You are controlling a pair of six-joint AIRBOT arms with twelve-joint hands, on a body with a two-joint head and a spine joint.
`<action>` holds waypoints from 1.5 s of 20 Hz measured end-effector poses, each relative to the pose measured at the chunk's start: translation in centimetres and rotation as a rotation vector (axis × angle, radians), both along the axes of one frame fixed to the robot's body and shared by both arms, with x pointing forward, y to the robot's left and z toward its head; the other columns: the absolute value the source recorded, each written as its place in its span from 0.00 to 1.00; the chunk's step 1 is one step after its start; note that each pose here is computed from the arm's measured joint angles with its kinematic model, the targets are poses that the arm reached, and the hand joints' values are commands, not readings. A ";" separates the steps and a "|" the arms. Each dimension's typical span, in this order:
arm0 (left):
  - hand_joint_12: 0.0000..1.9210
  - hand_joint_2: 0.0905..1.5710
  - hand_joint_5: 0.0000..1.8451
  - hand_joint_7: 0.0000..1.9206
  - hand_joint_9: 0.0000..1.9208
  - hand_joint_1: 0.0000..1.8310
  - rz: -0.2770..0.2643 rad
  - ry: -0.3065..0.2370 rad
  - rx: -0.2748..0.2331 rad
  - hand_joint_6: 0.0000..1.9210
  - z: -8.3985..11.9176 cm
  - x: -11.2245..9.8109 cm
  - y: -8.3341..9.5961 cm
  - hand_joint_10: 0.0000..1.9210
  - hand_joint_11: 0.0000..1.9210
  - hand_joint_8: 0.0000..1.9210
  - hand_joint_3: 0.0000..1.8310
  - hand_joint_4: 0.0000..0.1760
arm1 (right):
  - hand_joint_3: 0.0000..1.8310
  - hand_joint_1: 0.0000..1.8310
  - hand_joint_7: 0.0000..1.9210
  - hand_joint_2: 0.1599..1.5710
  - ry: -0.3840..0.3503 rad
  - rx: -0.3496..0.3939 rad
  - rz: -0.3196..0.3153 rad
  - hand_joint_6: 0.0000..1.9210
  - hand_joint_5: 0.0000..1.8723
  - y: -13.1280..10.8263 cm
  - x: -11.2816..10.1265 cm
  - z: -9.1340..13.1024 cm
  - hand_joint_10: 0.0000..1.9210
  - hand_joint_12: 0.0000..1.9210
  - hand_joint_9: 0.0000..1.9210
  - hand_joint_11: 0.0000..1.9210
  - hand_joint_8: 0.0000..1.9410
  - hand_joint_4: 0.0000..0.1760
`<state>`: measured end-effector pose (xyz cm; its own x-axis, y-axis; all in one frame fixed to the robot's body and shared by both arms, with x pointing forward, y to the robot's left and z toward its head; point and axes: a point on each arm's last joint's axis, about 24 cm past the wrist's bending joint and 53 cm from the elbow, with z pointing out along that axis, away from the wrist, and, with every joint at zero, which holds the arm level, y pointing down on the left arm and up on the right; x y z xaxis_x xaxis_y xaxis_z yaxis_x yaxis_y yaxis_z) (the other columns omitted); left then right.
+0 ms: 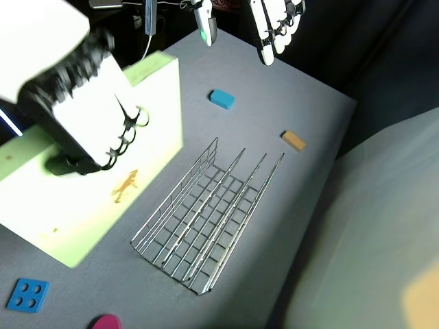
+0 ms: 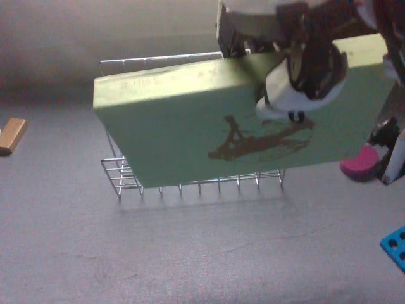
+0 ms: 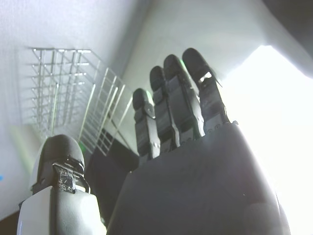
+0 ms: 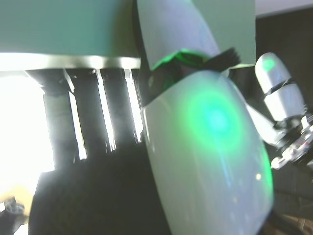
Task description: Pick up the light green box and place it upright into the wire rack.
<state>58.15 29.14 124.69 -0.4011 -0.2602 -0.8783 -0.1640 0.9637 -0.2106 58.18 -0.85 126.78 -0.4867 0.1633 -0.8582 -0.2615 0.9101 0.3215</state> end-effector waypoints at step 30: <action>0.37 0.73 0.18 0.20 0.19 0.20 -0.028 0.000 -0.006 0.00 0.0 -0.4 -1.1 0.00 0.03 0.00 0.00 0.66 | 0.00 0.66 0.50 0.72 -0.025 0.072 -0.022 0.61 0.42 4.5 5.7 -2.3 0.61 0.81 0.44 0.40 0.61 0.00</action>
<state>57.77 27.99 124.70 -0.4087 -0.2544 -0.8765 -0.1370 0.9666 -0.2166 63.88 3.62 124.52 -0.4606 0.2354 -0.8558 -0.2501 0.8907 0.3796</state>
